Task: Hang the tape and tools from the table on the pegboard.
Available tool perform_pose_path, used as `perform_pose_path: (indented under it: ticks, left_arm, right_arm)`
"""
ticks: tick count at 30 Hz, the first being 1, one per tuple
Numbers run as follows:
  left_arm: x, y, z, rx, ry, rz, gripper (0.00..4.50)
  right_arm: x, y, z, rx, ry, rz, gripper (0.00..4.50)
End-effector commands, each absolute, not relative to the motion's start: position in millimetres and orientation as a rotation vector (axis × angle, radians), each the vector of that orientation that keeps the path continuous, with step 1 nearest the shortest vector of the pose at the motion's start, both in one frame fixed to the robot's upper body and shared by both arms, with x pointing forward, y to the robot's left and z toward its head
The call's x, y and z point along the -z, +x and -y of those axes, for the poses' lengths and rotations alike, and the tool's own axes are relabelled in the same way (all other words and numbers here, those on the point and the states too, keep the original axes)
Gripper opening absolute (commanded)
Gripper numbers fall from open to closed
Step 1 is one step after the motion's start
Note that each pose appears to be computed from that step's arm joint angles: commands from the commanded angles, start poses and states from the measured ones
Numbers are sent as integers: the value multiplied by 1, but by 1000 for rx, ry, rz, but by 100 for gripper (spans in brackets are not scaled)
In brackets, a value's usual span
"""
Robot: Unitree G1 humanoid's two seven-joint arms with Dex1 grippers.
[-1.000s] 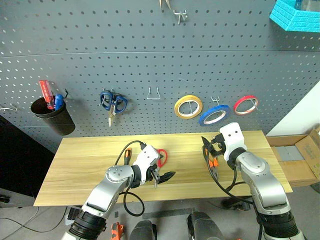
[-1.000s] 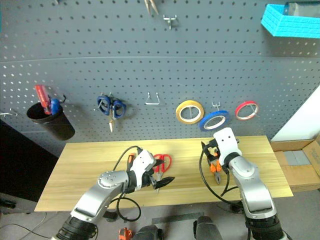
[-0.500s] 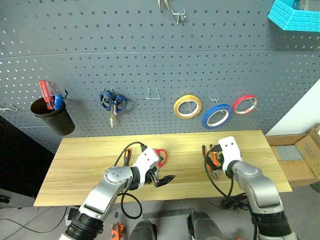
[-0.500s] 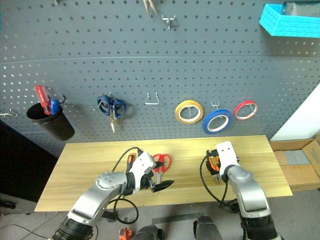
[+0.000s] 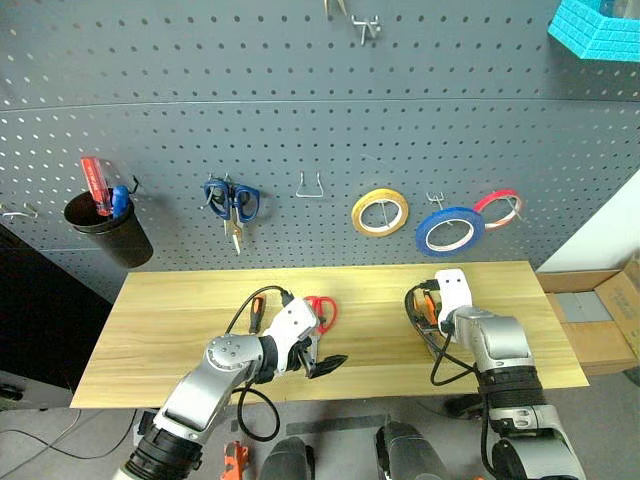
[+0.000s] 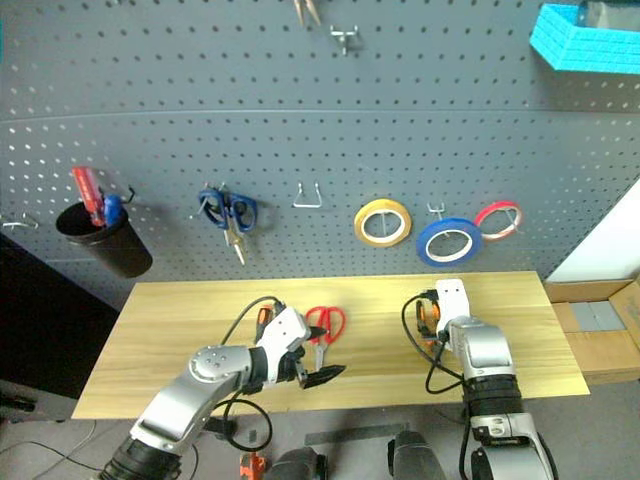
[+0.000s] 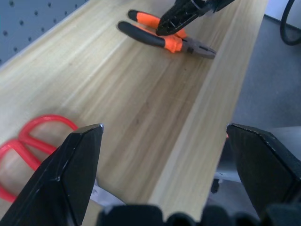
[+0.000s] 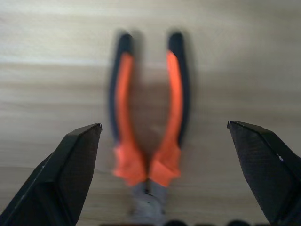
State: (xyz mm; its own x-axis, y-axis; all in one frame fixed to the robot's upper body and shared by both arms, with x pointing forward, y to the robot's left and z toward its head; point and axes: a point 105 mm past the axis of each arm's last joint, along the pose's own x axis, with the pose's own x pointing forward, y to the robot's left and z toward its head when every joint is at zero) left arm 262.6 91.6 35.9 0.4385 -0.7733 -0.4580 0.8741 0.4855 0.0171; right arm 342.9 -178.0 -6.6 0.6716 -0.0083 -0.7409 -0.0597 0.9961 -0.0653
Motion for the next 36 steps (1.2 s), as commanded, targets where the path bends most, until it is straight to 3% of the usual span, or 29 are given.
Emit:
perform_pose_path:
  ticks: [1, 8, 23, 29, 33, 36]
  left_arm:
    - [-48, 261, -87, 1050, 268, -377, 450]
    - [-48, 260, -86, 1042, 265, -381, 450]
    - [-51, 258, -86, 1041, 252, -387, 450]
    - [-52, 259, -84, 1054, 250, -386, 450]
    - [-53, 260, -85, 1051, 248, -385, 450]
    - [-56, 259, -87, 1041, 236, -380, 450]
  right_arm:
    - [-5, 354, 172, -28, -73, -791, 446]
    - [-6, 362, 161, -50, -62, -789, 446]
    - [8, 379, 183, -25, -60, -842, 446]
    - [6, 381, 173, -30, 32, -873, 302]
    - [-1, 383, 165, -86, -12, -836, 295]
    - [-16, 381, 140, -287, -67, -755, 293]
